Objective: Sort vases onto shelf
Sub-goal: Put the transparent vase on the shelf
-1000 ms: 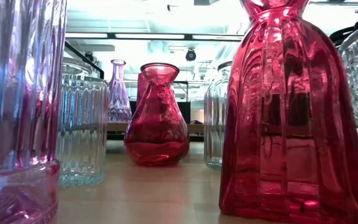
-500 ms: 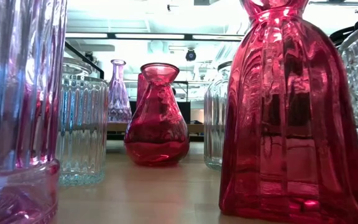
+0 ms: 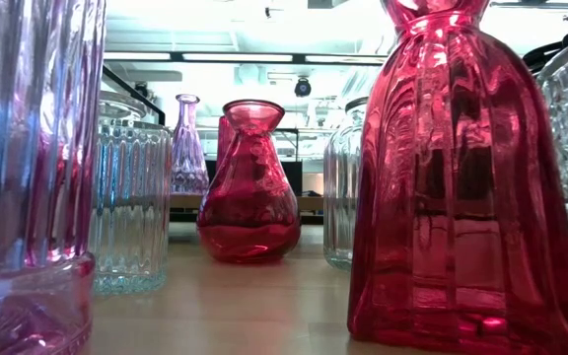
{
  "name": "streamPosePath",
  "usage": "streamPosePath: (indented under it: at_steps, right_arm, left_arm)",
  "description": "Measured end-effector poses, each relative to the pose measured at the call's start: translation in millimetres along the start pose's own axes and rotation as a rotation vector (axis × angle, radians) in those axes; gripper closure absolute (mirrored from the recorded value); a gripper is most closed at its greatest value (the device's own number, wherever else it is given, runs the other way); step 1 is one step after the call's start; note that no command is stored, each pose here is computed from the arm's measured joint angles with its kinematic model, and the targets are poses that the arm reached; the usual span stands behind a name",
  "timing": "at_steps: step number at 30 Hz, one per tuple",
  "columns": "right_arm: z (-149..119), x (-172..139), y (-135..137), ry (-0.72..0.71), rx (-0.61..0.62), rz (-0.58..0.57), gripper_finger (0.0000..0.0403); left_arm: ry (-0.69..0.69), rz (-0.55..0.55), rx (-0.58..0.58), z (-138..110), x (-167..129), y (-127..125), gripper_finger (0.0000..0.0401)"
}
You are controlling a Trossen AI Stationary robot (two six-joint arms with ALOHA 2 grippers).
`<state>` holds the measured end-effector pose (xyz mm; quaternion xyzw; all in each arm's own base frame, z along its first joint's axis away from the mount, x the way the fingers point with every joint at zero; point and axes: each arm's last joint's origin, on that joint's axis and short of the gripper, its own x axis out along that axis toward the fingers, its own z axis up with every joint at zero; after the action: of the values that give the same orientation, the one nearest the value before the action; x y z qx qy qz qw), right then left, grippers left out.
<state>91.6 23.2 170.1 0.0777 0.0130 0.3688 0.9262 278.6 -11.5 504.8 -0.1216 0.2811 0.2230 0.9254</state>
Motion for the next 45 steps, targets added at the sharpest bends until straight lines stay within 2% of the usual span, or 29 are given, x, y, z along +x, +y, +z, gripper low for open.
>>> streamPosePath:
  at_steps: [6, 10, 12, 16, 19, 23, 26, 30, 34, 38, 43, 45]
  right_arm:
    - [0, 0, 0, -0.003, -0.026, -0.001, 0.0355]
    - [7, 0, 1, -0.068, -0.033, -0.014, 0.0355]
    - [15, -1, 0, -0.156, -0.026, -0.102, 0.0355]
    - [29, -7, -6, -0.393, 0.066, -0.398, 0.0355]
    - [41, -11, -5, -0.522, 0.063, -0.488, 0.0355]
    - [74, -16, 6, -0.586, 0.001, -0.470, 0.0355]
    - [105, -17, 12, -0.581, -0.059, -0.486, 0.0355]
    - [157, -9, 15, -0.491, -0.115, -0.529, 0.0355]
    - [208, 18, 1, -0.372, -0.110, -0.561, 0.0355]
    - [257, 55, -19, -0.322, -0.111, -0.473, 0.0355]
    - [298, 106, -42, -0.214, -0.076, -0.218, 0.0355]
    - [311, 122, -48, -0.195, -0.103, -0.110, 0.0355]
  left_arm:
    - [-0.060, -0.022, -0.027, 0, -33, 14, 0.0304]
    - [-0.006, -0.015, -0.019, -10, -48, 21, 0.0304]
    - [0.059, 0.011, -0.005, -18, -51, 23, 0.0304]
    - [0.093, 0.030, 0.045, -25, -51, 22, 0.0304]
    - [0.107, 0.032, 0.101, -31, -52, 23, 0.0304]
    - [0.144, 0.046, 0.117, -45, -54, 32, 0.0304]
    - [0.164, 0.061, 0.103, -59, -60, 42, 0.0304]
    - [0.159, 0.063, 0.049, -79, -61, 54, 0.0304]
    - [0.132, 0.037, 0.010, -99, -57, 61, 0.0304]
    - [0.147, 0.011, -0.027, -125, -45, 67, 0.0304]
    - [0.171, -0.084, -0.101, -160, -27, 69, 0.0304]
    - [0.166, -0.109, -0.120, -173, -19, 67, 0.0304]
